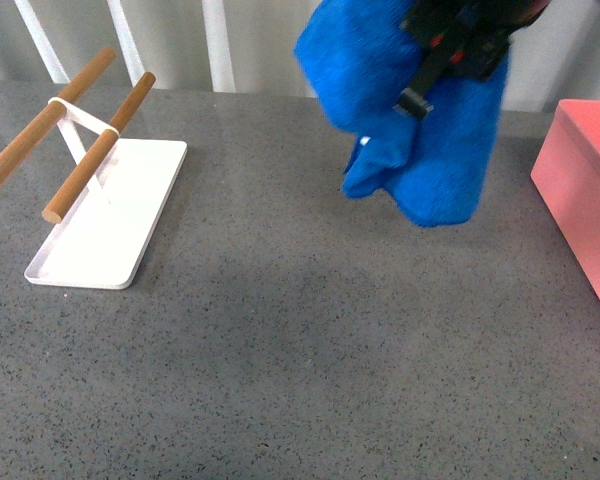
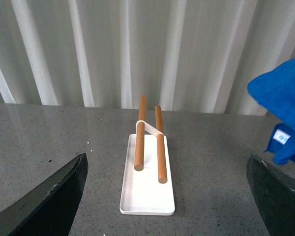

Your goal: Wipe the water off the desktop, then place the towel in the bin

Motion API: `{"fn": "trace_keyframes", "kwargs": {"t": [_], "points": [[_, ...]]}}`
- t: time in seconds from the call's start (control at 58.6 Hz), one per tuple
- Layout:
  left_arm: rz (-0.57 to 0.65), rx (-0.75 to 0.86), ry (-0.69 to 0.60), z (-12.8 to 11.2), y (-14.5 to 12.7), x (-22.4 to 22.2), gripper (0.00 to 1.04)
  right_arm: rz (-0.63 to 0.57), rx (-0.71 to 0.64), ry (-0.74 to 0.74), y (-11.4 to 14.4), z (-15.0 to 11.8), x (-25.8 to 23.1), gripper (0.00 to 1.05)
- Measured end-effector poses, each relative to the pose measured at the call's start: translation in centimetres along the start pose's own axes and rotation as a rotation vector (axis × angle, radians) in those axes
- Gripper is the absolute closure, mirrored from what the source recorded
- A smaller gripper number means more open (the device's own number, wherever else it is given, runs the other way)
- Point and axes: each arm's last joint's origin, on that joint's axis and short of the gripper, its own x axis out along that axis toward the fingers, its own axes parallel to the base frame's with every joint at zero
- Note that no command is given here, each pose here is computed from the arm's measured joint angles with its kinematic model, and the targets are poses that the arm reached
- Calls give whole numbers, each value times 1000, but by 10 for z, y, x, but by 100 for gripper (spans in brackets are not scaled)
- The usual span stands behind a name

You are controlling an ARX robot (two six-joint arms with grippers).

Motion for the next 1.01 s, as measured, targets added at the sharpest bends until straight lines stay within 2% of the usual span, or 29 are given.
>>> {"fn": "trace_keyframes", "kwargs": {"t": [0.188,0.256,0.29,0.444,0.597,0.768,1.007], "points": [[0,0,0,0,0,0,7,-161,-87,115,-34,-18,-38,99],[0,0,0,0,0,0,7,-237,-109,155,-54,-30,-60,99],[0,0,0,0,0,0,7,-288,-109,181,-67,-40,-72,99],[0,0,0,0,0,0,7,-364,-58,245,-92,-69,-90,99],[0,0,0,0,0,0,7,-371,-7,324,-99,-105,-87,99],[0,0,0,0,0,0,7,-334,28,379,-94,-140,-77,99],[0,0,0,0,0,0,7,-330,48,359,-92,-154,-68,99]]}}
